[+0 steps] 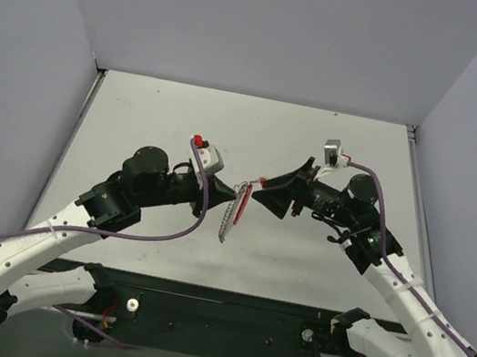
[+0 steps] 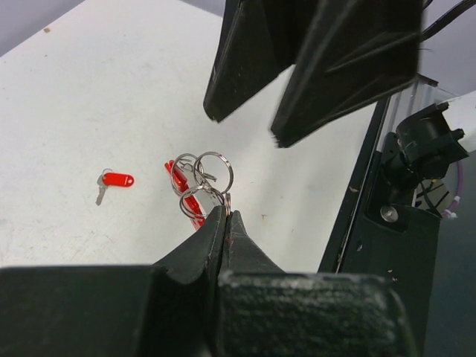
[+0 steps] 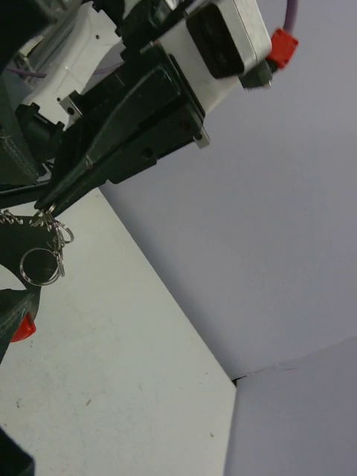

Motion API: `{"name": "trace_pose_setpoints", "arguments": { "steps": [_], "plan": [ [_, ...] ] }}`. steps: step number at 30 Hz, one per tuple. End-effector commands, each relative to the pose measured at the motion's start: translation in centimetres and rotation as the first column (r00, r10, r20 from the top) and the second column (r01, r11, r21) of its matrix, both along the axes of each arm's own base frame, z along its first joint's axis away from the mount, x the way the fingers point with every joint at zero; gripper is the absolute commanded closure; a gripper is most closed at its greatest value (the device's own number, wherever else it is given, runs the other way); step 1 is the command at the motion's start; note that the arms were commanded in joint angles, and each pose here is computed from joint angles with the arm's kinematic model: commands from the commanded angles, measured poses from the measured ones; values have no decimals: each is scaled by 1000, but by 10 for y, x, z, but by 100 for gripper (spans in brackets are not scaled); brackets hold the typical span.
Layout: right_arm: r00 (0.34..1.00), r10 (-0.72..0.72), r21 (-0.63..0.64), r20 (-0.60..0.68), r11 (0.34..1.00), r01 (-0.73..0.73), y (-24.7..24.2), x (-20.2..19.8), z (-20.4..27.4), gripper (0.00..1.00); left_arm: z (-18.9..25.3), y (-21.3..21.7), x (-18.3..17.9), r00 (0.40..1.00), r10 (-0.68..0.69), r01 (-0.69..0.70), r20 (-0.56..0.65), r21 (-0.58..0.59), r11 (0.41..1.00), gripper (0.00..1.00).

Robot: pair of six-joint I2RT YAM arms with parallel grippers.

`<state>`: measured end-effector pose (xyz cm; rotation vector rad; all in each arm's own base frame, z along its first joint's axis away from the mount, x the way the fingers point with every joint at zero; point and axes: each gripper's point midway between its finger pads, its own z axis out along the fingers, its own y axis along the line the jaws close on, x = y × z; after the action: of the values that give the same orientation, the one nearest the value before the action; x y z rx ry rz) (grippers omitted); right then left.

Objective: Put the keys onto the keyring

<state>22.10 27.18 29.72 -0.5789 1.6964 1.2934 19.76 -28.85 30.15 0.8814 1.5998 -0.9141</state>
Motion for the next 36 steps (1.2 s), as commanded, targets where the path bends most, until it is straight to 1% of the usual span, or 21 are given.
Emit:
{"name": "trace_pose_setpoints", "arguments": {
  "steps": [1,3,6,8,10,12,14,15,22,28,29,31,32,36],
  "plan": [
    [980,33,30,196,999,-39,-13,-20,32,36,42,-6,-14,990,-86,97,109,-100,990,100],
    [970,48,36,237,998,-58,-15,-28,42,27,43,-9,-18,987,-115,126,109,-97,987,100],
    [960,107,37,260,992,-121,-14,-40,51,21,44,-13,-22,982,-155,165,106,-93,982,100],
    [953,135,43,271,987,-152,-11,-43,57,20,40,-17,-26,976,-194,202,95,-82,976,100],
    [941,194,61,279,974,-218,-7,-53,65,20,39,-20,-29,971,-224,231,86,-77,970,100],
    [929,230,78,290,962,-262,-4,-56,71,20,39,-22,-30,968,-238,244,78,-73,967,100],
    [922,274,93,275,947,-309,-1,-63,73,21,38,-24,-30,967,-245,250,64,-73,966,100],
    [918,276,101,286,944,-315,0,-64,76,23,38,-25,-29,968,-245,249,61,-74,966,100],
    [909,343,88,236,924,-372,8,-69,63,28,44,-28,-27,967,-242,249,76,-101,963,100],
    [910,367,104,194,915,-391,13,-67,55,41,49,-29,-27,967,-241,250,88,-115,961,100],
    [908,373,104,190,912,-396,13,-67,54,46,49,-29,-27,966,-242,251,90,-117,961,100],
    [910,376,101,173,912,-396,15,-64,50,48,49,-28,-28,967,-240,249,87,-118,961,100],
    [910,380,100,167,912,-399,15,-64,48,50,56,-29,-26,965,-236,251,112,-137,958,100],
    [909,389,97,151,909,-406,17,-63,43,57,60,-25,-27,968,-220,239,123,-159,958,100]
  ]
}}
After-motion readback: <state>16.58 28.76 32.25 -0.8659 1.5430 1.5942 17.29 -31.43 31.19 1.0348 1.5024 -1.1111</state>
